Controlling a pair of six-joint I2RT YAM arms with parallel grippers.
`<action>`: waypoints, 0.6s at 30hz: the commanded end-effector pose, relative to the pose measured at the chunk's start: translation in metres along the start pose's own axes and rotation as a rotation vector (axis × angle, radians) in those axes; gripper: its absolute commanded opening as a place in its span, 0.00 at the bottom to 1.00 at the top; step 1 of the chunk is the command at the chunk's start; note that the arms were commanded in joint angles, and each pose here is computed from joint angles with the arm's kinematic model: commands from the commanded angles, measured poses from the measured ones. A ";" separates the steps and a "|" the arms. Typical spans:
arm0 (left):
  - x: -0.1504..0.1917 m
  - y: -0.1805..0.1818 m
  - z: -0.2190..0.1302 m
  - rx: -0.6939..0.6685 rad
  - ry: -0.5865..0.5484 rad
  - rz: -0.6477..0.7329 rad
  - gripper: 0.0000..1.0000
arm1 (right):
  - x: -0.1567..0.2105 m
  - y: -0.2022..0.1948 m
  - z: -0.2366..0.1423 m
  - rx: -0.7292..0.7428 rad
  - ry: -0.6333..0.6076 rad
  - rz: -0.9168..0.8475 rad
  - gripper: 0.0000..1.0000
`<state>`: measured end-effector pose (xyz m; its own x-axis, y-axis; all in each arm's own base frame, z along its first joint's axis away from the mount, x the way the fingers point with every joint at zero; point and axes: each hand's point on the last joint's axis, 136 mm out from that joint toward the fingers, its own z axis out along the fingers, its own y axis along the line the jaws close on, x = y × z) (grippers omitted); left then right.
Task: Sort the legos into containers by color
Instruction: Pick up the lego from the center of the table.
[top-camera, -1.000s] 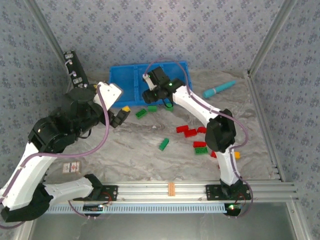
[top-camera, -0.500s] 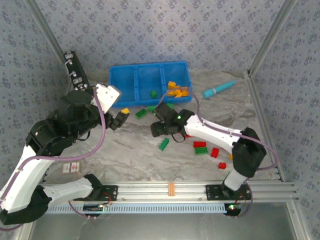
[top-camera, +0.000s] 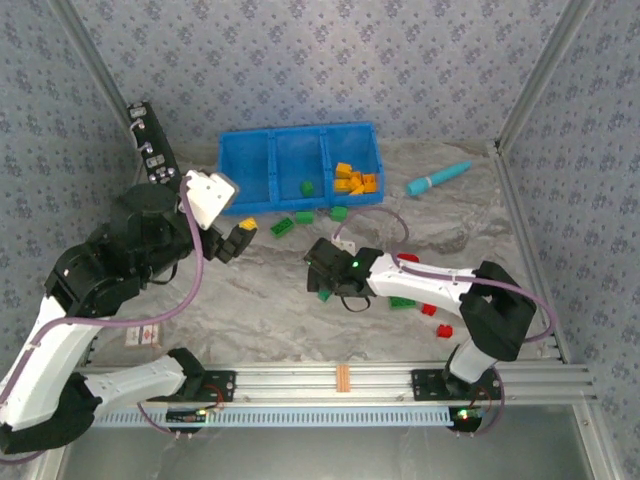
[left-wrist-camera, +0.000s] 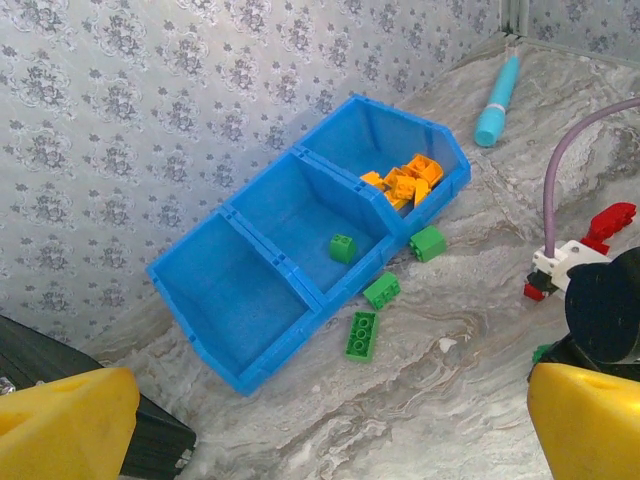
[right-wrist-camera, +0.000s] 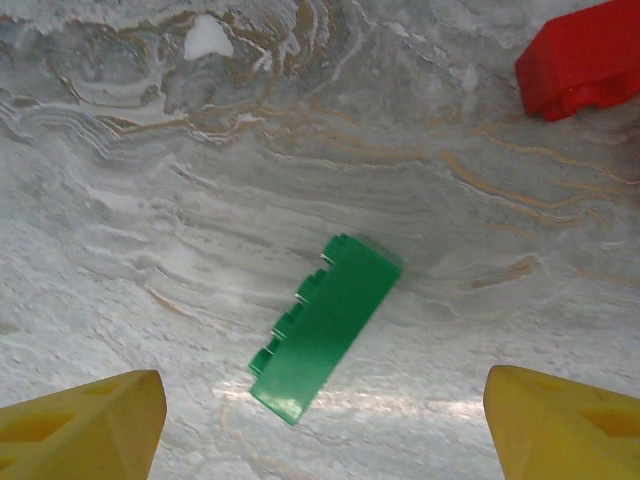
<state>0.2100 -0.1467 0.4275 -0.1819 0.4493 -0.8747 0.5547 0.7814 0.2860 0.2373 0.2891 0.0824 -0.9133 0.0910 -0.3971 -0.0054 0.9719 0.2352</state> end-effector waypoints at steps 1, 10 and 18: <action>-0.009 0.003 -0.009 0.001 -0.045 -0.024 1.00 | -0.002 0.001 0.010 0.008 -0.013 0.054 0.85; -0.010 0.005 -0.012 -0.007 -0.048 -0.023 1.00 | 0.004 -0.003 0.030 0.024 0.016 0.080 0.79; -0.010 0.006 -0.012 -0.010 -0.045 -0.022 1.00 | 0.012 -0.008 0.047 0.056 0.051 0.076 0.67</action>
<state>0.2092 -0.1458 0.4284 -0.1798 0.4466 -0.8765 0.5536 0.7825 0.2851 0.2465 0.2974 0.0437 -0.9250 0.1437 -0.3517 0.0614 0.9701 0.2350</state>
